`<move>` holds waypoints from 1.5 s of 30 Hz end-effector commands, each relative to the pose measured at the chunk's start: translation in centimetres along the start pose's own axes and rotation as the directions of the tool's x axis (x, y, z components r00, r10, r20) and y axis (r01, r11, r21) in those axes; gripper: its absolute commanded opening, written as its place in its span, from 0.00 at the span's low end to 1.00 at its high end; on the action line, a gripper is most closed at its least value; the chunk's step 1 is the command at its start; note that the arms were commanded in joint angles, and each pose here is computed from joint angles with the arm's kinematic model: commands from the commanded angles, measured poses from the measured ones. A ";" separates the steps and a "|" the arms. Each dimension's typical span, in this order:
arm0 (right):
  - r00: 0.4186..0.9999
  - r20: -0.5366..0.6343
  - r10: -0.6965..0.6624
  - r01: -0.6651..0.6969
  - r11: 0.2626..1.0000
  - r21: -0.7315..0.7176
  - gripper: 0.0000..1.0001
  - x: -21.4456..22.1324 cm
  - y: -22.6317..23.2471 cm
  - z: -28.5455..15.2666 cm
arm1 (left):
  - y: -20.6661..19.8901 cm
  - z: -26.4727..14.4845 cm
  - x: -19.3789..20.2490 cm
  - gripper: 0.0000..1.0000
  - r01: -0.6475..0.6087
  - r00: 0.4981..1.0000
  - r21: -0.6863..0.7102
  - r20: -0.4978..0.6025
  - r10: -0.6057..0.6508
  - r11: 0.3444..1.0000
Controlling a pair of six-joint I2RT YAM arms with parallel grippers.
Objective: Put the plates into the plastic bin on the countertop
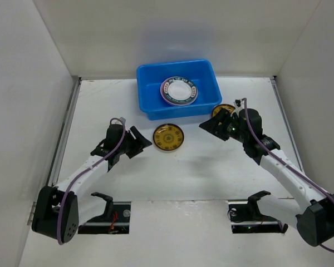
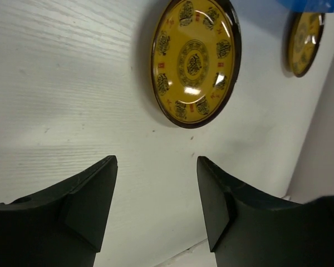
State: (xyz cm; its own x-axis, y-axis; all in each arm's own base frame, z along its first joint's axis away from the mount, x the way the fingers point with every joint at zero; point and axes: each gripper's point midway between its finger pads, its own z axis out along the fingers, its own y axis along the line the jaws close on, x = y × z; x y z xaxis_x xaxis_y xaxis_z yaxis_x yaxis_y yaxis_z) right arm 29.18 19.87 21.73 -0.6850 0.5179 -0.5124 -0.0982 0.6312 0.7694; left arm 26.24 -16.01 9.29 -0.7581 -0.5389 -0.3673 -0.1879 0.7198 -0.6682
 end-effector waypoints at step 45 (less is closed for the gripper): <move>0.991 0.129 -0.017 0.030 0.994 -0.100 0.66 -3.3 3.1 -1.4 | -6.5 5.3 3.6 0.00 -0.010 0.986 0.289 -0.154 0.056 0.957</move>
State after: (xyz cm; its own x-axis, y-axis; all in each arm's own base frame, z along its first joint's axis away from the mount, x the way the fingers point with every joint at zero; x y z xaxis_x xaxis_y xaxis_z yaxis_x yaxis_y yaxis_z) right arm 29.15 19.11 24.09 -0.6256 0.5603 -0.5429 -0.1356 0.6072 0.7829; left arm 29.01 -23.07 4.63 -0.8151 -0.5397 -0.2107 -0.1832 0.5851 -0.7900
